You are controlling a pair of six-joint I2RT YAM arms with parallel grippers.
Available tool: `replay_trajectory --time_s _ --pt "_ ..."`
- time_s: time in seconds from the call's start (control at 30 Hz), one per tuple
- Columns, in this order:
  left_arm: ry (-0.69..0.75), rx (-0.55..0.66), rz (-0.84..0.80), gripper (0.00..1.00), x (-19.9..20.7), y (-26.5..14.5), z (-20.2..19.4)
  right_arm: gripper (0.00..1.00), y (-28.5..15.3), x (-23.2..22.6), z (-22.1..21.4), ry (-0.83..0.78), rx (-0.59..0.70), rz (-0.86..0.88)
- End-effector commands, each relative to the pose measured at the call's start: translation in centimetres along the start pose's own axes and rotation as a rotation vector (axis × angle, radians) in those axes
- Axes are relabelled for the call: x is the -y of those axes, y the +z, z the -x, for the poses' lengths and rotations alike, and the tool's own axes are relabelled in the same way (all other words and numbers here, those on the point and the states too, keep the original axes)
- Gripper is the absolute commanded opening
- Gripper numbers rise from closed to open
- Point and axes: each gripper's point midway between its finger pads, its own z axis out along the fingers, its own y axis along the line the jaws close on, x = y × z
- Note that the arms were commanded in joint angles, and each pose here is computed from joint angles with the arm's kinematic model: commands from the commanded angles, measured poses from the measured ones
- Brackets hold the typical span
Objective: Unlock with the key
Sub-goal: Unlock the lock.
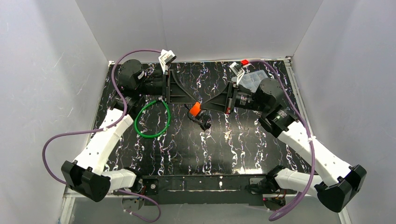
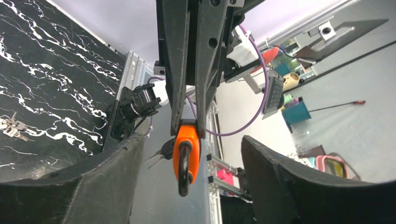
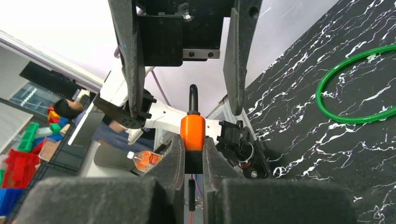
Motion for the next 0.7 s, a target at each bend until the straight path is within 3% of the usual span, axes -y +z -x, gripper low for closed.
replay_trajectory --time_s 0.0,0.03,0.07,0.67 --pt "0.079 -0.052 -0.075 0.87 3.0 -0.7 -0.8 0.01 -1.1 -3.9 1.3 -0.138 -0.008 0.055" --pt "0.083 -0.057 -0.085 0.95 3.1 -0.7 -0.9 0.01 -1.2 -3.9 1.3 -0.15 -0.021 0.046" --pt "0.091 -0.063 -0.096 0.98 3.4 -0.8 -1.0 0.01 -1.3 -3.8 1.1 -0.16 -0.039 0.038" --pt "0.156 -0.258 -0.22 0.98 3.9 -0.1 -5.6 0.01 -2.0 -5.1 1.0 -0.243 -0.155 0.012"
